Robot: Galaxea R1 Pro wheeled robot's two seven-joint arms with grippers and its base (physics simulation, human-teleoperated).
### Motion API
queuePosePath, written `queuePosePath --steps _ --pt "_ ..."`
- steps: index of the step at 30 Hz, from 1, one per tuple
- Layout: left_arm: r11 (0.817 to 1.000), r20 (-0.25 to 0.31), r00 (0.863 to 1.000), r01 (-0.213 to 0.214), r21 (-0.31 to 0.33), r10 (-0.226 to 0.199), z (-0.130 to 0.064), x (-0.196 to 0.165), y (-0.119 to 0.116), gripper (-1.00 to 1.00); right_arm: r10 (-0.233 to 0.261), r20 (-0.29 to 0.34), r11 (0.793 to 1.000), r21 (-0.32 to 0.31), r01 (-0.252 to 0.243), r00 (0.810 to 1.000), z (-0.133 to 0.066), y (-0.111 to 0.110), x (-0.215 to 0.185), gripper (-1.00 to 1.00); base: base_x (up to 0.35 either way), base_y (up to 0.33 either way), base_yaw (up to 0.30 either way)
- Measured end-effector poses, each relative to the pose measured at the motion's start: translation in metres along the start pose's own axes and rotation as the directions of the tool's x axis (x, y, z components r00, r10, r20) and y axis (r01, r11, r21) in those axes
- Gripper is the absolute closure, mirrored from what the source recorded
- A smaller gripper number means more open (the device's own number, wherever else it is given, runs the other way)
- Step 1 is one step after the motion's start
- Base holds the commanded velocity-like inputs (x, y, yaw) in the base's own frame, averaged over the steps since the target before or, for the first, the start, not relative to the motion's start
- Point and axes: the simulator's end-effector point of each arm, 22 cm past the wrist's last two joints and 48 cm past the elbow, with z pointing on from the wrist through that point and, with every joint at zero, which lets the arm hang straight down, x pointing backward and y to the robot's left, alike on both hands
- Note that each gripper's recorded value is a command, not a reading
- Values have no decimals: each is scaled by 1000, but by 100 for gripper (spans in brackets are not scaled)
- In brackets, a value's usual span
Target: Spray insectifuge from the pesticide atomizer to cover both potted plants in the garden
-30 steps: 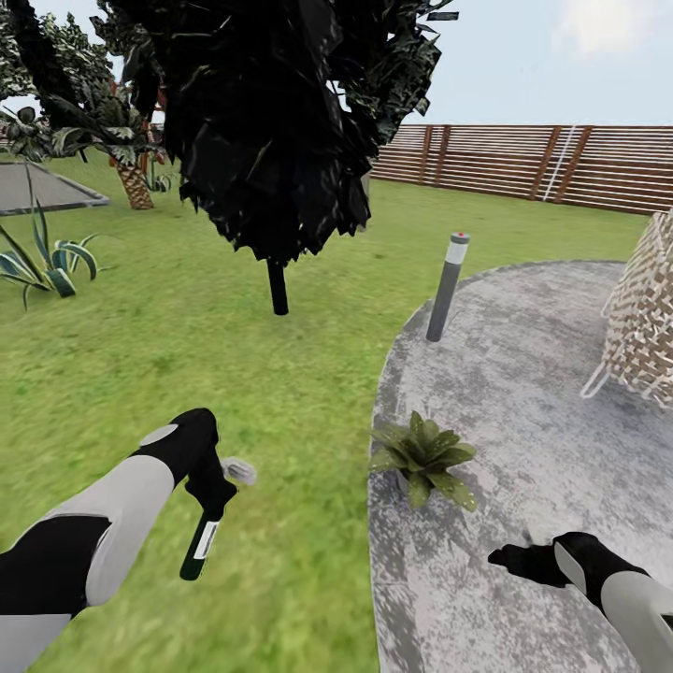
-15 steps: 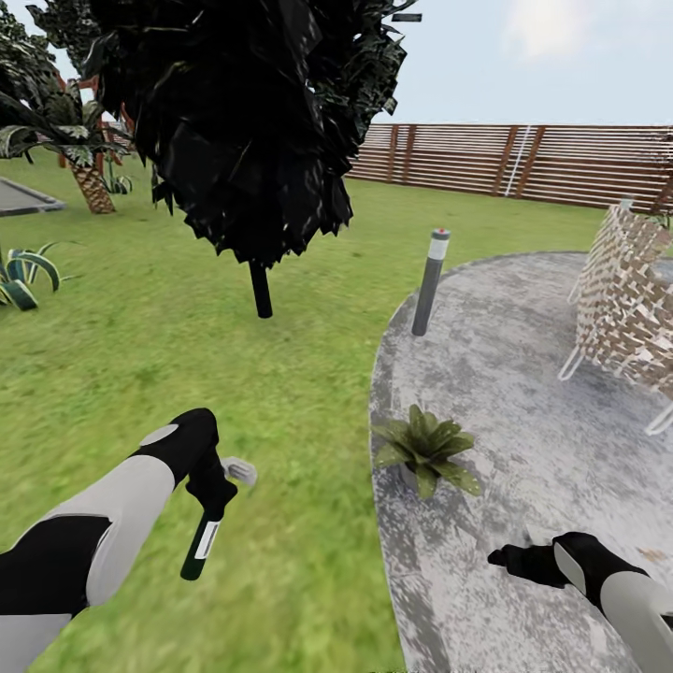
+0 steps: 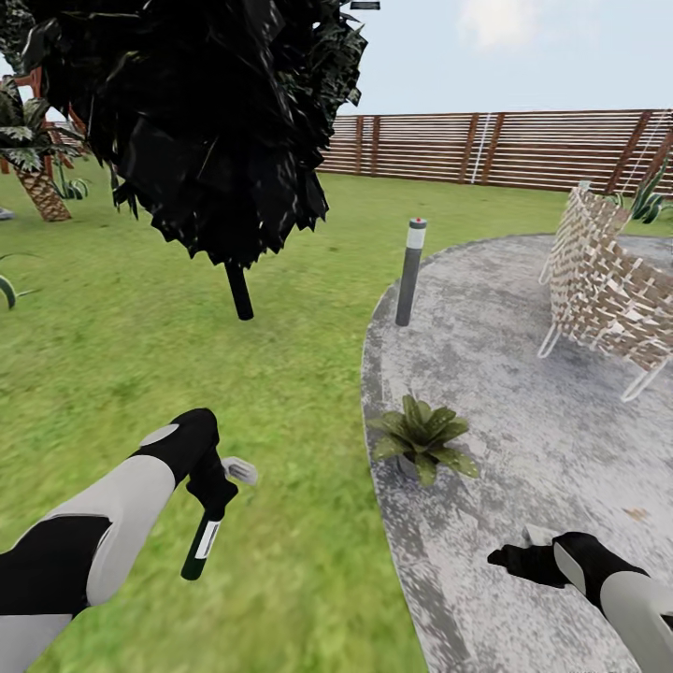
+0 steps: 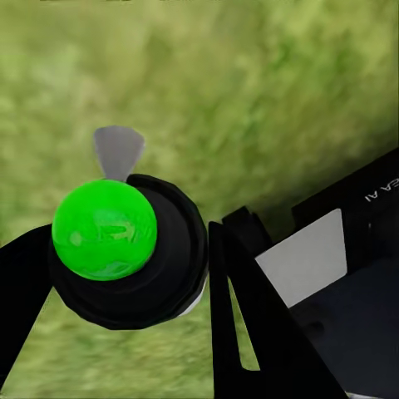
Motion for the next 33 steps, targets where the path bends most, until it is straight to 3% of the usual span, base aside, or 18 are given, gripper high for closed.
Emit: queuePosePath --steps 7,14,22,33 --pt "1000 1 1000 -5 1 5 0 -2 -2 100 2 1 1000 -1 -2 1000 0 0 0 -100 0 1 -71" --pt "999 9 999 -41 19 41 2 -16 -26 100 3 1 1000 1 -3 1000 0 -1 0 -100 28 19 -263" --pt "999 10 999 -48 20 48 2 -18 -30 100 3 0 1000 1 -3 1000 0 -1 0 -100 227 201 -263" --pt "999 10 999 -48 21 48 2 -18 -30 100 2 0 1000 2 -2 1000 0 -1 0 -100 233 240 -132"
